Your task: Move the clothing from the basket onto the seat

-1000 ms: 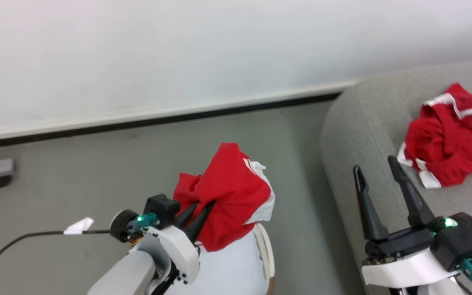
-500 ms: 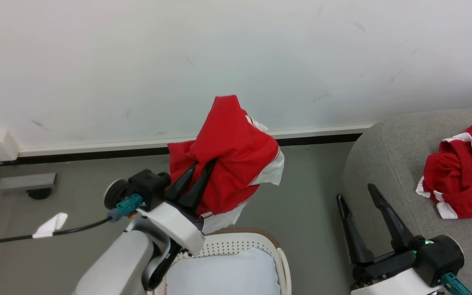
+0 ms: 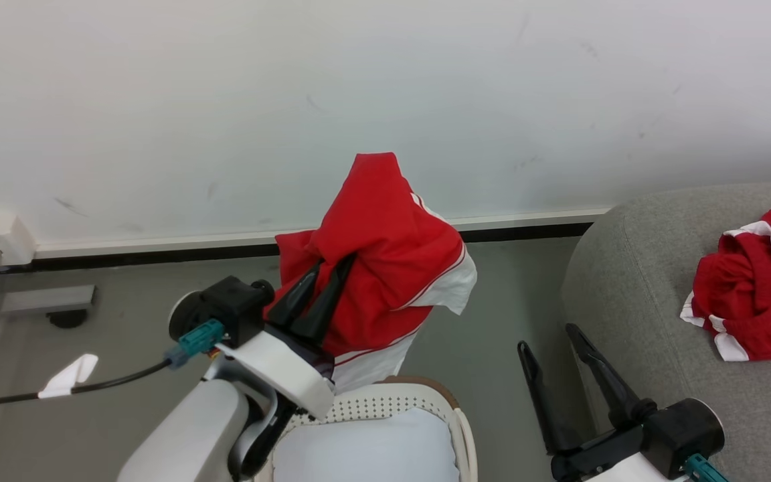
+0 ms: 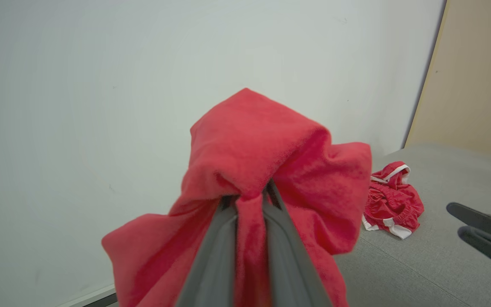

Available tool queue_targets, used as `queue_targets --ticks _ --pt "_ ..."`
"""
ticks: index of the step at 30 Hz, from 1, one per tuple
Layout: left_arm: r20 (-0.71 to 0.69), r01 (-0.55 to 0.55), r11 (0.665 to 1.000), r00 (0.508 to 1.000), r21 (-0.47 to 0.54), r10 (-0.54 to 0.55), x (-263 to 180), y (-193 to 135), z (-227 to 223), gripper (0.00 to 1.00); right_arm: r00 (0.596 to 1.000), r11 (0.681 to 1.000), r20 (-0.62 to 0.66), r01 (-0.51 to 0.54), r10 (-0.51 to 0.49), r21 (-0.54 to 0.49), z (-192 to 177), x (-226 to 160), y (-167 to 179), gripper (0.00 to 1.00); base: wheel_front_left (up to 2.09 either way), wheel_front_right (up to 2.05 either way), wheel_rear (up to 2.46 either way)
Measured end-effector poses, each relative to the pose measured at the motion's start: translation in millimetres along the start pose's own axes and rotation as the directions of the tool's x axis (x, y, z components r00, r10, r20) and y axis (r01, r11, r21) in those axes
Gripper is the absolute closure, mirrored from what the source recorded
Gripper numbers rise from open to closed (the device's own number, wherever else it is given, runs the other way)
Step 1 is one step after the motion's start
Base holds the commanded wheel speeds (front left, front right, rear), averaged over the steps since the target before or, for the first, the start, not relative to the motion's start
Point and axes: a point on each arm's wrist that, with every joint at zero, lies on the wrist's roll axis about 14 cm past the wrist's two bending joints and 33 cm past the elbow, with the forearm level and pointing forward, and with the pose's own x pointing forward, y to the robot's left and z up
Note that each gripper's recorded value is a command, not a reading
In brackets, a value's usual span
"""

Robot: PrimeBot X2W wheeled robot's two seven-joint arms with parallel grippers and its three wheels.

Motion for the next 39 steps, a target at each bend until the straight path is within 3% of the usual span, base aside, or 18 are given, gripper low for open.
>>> queue_targets --ticks 6,12,25,33,37,38,39 --pt "-0.002 -0.004 1.000 1.000 -0.009 0.004 -2 -1 0 1.00 0.999 0.999 -0.023 -0.035 0.035 0.003 -7 2 10 0.00 0.00 0.00 0.00" --pt "-0.006 -0.003 1.000 1.000 -0.015 0.003 -6 -5 0 1.00 0.987 0.990 -0.090 -0.137 0.134 -0.029 -25 2 33 0.00 0.00 0.00 0.00" --pt "-0.021 0.037 0.997 0.999 -0.065 -0.039 -17 -35 -3 1.00 0.897 0.921 -0.244 -0.389 0.368 -0.040 -70 13 99 0.00 0.00 0.00 0.00" --pt "-0.036 0.086 0.993 0.995 -0.086 -0.089 -27 -60 -4 1.00 0.855 0.883 -0.287 -0.466 0.432 -0.057 -82 23 121 0.00 0.00 0.00 0.00" --pt "-0.060 0.113 0.989 0.991 -0.098 -0.119 -35 -73 -11 1.00 0.871 0.895 -0.269 -0.442 0.411 -0.066 -75 36 115 0.02 0.00 0.00 0.00" --pt "-0.064 0.118 0.988 0.990 -0.101 -0.125 -36 -76 -12 1.00 0.879 0.900 -0.260 -0.430 0.400 -0.071 -73 40 111 0.47 0.00 0.00 0.00" --pt "-0.067 0.120 0.987 0.990 -0.102 -0.128 -37 -78 -13 1.00 0.885 0.905 -0.253 -0.420 0.391 -0.072 -70 43 109 0.83 0.00 0.00 0.00"
